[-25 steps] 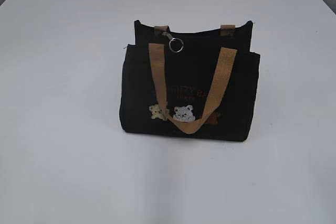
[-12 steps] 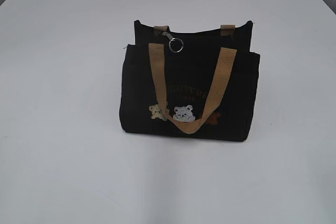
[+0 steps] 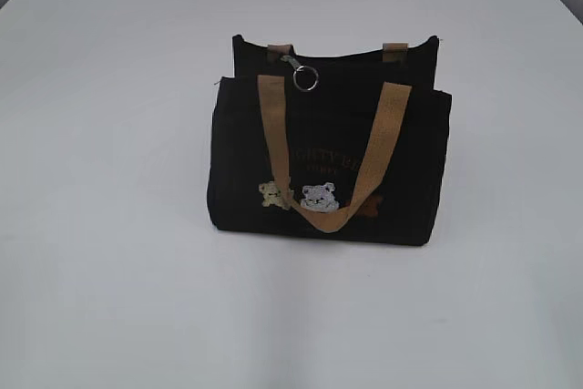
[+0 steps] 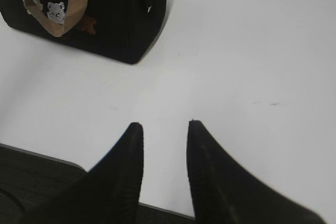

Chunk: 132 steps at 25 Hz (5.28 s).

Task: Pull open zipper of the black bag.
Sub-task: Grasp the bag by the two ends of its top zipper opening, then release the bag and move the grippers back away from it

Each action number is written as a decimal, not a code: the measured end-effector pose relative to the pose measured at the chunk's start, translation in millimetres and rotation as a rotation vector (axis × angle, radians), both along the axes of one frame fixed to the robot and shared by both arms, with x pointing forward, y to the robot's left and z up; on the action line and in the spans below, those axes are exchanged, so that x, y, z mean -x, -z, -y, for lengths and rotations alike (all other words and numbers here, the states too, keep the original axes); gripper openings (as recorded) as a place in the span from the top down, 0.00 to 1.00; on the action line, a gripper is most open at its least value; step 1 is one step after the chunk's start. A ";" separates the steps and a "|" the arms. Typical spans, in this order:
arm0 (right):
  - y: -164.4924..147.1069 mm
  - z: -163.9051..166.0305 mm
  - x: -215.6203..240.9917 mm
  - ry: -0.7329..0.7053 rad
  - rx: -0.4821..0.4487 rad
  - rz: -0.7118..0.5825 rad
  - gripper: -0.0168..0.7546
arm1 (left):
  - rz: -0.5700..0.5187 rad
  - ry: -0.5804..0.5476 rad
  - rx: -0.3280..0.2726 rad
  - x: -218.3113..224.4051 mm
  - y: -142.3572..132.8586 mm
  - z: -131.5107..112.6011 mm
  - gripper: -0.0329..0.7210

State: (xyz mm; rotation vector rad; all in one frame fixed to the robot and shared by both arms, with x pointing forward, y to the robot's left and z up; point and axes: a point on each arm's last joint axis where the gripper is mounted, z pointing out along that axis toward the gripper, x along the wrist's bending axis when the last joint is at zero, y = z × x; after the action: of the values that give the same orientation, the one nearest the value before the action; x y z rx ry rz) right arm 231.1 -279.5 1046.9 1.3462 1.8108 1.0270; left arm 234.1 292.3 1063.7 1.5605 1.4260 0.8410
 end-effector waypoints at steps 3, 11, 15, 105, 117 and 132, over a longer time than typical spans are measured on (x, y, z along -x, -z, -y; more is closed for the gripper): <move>0.0 0.0 0.0 0.000 0.000 0.000 0.68 | 0.069 0.151 0.081 -21.5 -16.3 16.1 0.55; 0.0 0.0 0.0 0.000 0.000 0.000 0.68 | 0.178 0.406 0.029 -145.4 -22.9 40.8 0.55; 0.0 0.0 0.0 0.000 0.000 0.000 0.68 | 0.088 0.560 -0.031 -208.8 25.1 54.3 0.55; -10.9 -83.9 -357.8 -0.537 -0.094 -0.230 0.98 | 0.125 1.128 -0.227 -332.3 122.2 154.0 0.87; -14.7 -44.0 -337.6 -0.419 -0.235 -0.527 0.78 | 0.064 1.076 -0.177 -333.5 122.8 152.7 0.79; -33.5 -41.0 -276.4 -0.256 -0.244 -0.816 0.65 | -0.588 0.614 0.053 -284.5 67.9 116.8 0.55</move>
State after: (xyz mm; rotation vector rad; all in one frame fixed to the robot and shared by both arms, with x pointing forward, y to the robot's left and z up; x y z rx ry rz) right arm 507.5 -238.5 1080.5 1.9014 2.5629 0.9084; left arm 518.6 175.5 995.7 2.1414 1.2027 -0.0304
